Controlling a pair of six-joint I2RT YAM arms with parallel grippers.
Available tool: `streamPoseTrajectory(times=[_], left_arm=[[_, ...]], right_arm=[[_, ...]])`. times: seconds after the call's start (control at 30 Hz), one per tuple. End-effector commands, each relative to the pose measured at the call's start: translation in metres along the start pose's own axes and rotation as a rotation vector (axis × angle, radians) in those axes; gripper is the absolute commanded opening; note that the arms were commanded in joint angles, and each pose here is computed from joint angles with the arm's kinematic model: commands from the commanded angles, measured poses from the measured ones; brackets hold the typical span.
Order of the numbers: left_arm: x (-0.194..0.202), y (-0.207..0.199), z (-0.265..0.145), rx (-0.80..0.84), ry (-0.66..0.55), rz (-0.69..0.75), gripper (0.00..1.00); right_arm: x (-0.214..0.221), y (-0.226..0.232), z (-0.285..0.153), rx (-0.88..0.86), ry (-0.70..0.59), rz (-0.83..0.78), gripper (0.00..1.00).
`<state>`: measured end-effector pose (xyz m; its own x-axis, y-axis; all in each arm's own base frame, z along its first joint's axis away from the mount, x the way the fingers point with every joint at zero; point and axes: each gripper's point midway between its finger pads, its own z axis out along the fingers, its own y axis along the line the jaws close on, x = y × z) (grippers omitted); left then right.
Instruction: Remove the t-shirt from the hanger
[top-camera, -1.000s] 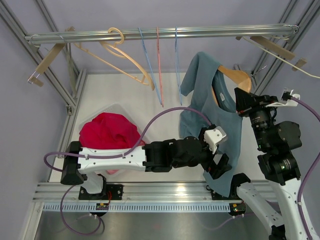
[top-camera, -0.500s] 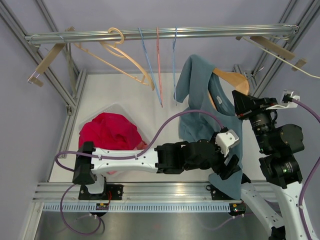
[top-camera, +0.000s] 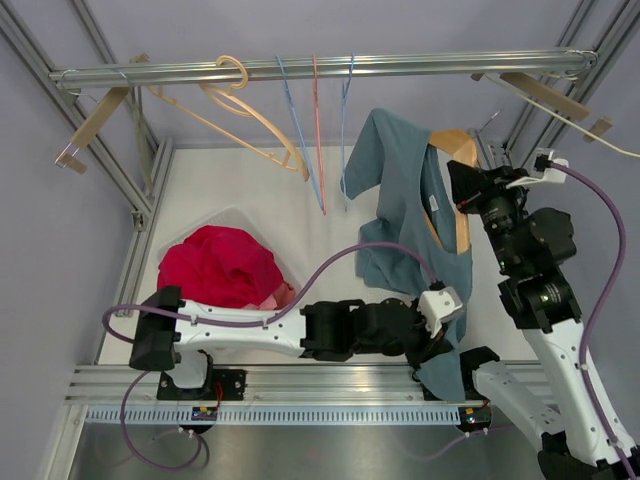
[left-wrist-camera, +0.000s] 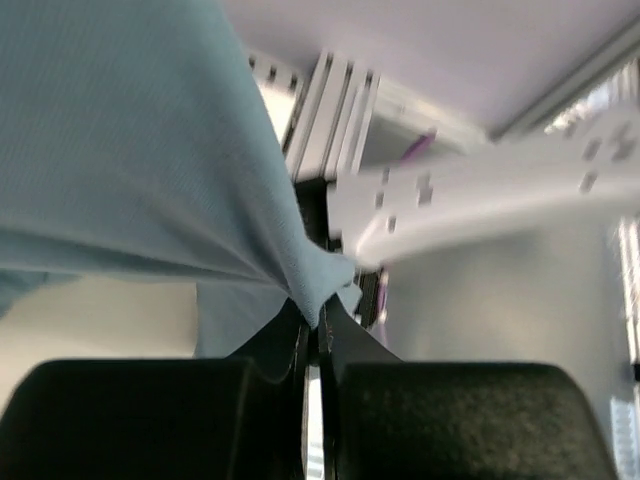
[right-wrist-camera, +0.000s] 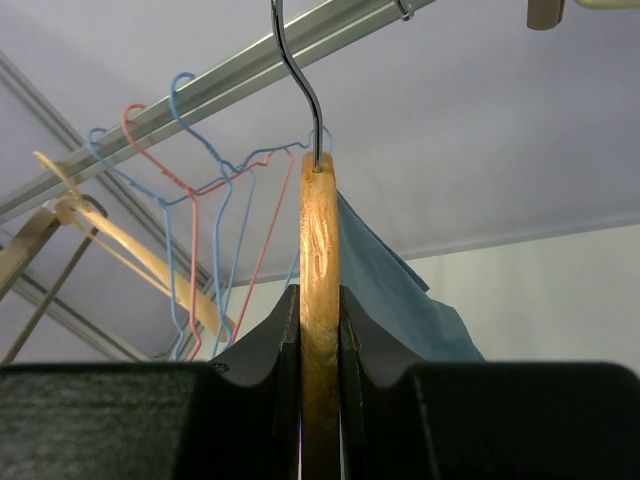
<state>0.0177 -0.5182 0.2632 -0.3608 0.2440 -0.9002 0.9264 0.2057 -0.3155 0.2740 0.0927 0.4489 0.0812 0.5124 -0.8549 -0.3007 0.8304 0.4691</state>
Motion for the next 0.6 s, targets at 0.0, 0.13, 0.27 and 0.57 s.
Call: streamPoseTrajectory(times=[0.0, 0.13, 0.27, 0.57], left_arm=[[0.023, -0.030, -0.027, 0.118, 0.040, -0.015, 0.00], [0.074, -0.021, -0.033, 0.117, 0.158, -0.042, 0.00], [0.110, -0.017, -0.022, 0.104, 0.263, -0.024, 0.00], [0.149, 0.032, -0.031, -0.088, 0.338, 0.048, 0.00]], right_arm=[[-0.078, 0.027, 0.018, -0.053, -0.271, 0.013, 0.00], [-0.096, 0.033, 0.039, -0.061, -0.349, 0.066, 0.00], [-0.123, 0.055, 0.046, -0.117, -0.385, 0.129, 0.00], [-0.161, 0.091, 0.015, -0.194, -0.321, 0.045, 0.00]])
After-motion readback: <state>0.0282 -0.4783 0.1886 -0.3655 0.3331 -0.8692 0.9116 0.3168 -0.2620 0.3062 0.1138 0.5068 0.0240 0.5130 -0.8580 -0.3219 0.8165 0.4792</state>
